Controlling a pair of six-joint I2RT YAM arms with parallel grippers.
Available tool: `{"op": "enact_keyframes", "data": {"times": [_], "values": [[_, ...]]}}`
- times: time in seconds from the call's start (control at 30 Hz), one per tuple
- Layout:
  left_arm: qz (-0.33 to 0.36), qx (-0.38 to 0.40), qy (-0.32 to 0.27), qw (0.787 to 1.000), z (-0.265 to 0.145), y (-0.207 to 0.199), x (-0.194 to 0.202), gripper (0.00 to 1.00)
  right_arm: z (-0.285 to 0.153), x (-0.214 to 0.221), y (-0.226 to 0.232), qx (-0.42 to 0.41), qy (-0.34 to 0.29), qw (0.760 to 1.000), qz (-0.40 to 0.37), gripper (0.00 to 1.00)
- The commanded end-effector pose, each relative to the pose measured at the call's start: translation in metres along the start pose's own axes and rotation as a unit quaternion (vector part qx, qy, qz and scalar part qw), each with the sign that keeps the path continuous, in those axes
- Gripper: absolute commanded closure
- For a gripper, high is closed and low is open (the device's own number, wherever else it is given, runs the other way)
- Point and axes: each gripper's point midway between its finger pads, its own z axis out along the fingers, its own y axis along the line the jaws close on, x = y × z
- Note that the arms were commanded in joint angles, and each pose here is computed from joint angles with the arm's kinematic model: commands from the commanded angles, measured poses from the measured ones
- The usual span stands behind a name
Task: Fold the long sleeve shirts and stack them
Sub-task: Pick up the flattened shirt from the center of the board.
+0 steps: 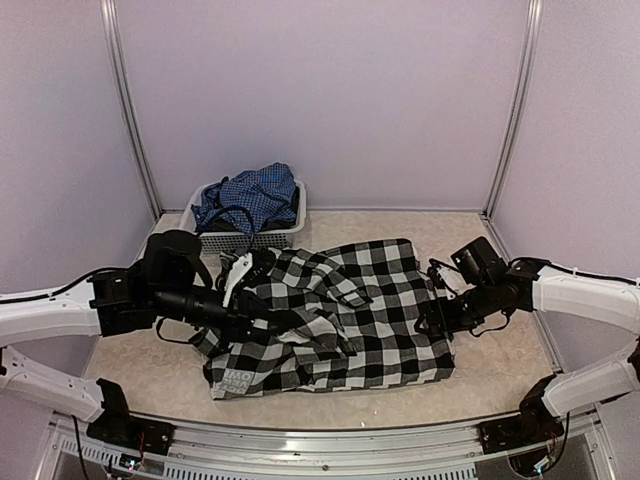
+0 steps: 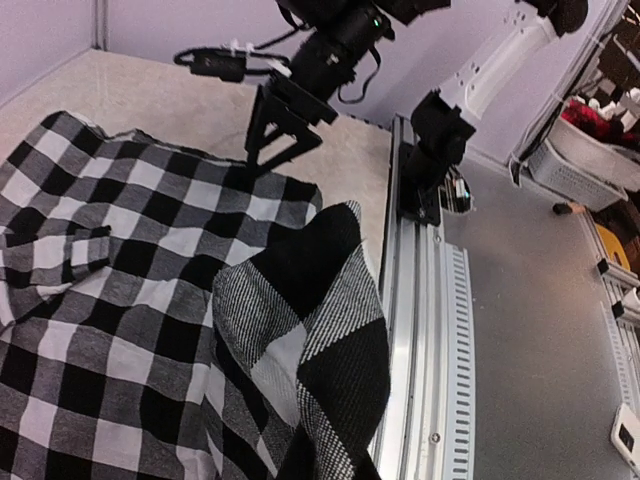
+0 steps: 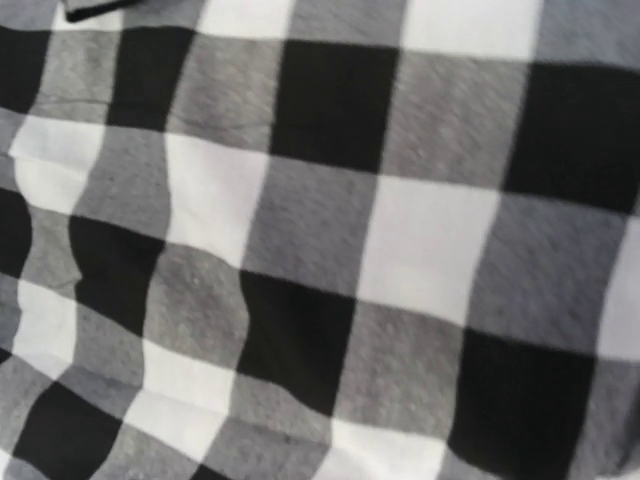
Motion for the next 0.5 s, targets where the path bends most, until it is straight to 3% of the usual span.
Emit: {"op": "enact_keyframes", "data": {"times": [0.0, 0.23, 0.47], "values": [[-0.053, -0.020, -0.127, 0.990, -0.047, 0.018, -0.041, 1.00, -0.016, 0.005, -0.007, 0.022, 0.011, 0.999, 0.041, 0.28], [-0.158, -0.203, -0.204, 0.944, -0.109, 0.111, -0.044, 1.00, -0.017, 0.010, -0.012, 0.032, 0.013, 0.998, 0.056, 0.28], [-0.167, -0.218, -0.211, 0.938, -0.110, 0.131, -0.054, 0.96, -0.014, 0.008, -0.010, 0.026, 0.013, 0.998, 0.047, 0.28]]}}
